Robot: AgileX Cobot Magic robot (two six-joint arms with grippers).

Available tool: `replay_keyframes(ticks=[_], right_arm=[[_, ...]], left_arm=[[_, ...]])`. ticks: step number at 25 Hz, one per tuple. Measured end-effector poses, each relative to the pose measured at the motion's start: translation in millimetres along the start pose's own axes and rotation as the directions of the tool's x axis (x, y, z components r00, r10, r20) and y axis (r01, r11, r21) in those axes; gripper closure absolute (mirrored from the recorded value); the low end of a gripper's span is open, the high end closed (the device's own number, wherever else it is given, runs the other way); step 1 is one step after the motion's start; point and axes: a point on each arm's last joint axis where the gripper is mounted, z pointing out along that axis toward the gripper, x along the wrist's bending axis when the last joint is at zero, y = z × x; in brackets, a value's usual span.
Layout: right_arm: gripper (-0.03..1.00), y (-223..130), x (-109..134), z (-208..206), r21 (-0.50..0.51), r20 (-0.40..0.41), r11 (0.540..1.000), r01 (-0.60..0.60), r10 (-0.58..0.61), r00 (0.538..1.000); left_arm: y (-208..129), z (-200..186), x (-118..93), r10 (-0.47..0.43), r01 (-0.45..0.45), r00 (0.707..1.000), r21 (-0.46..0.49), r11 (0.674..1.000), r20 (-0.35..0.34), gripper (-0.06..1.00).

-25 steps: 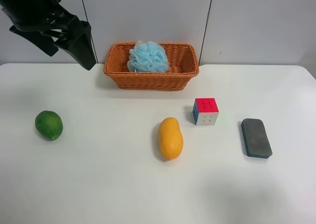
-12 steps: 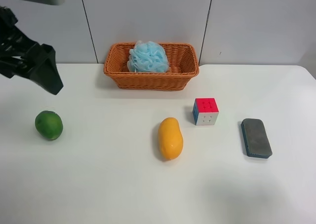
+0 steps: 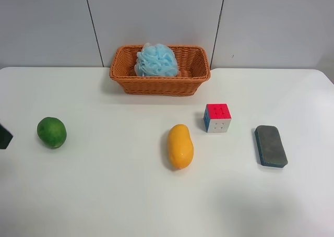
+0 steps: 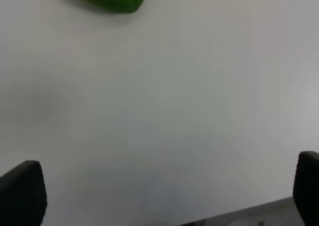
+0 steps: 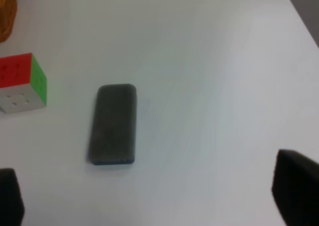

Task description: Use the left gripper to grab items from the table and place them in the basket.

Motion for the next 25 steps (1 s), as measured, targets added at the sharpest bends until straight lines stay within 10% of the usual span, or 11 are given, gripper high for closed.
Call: replay_keyframes(ticks=[14, 25], right_arm=[[-0.02, 0.0, 0.0, 0.0, 0.000, 0.000, 1.000, 0.000, 0.000, 1.000], [-0.02, 0.0, 0.0, 0.0, 0.000, 0.000, 1.000, 0.000, 0.000, 1.000]], left_arm=[[-93.9, -28.0, 14.0, -0.175, 0.107, 0.977, -0.433, 0.895, -0.120, -0.05], [-117.1, -40.1, 3.9, -0.174, 0.071, 0.975, -0.549, 0.833, -0.138, -0.05]])
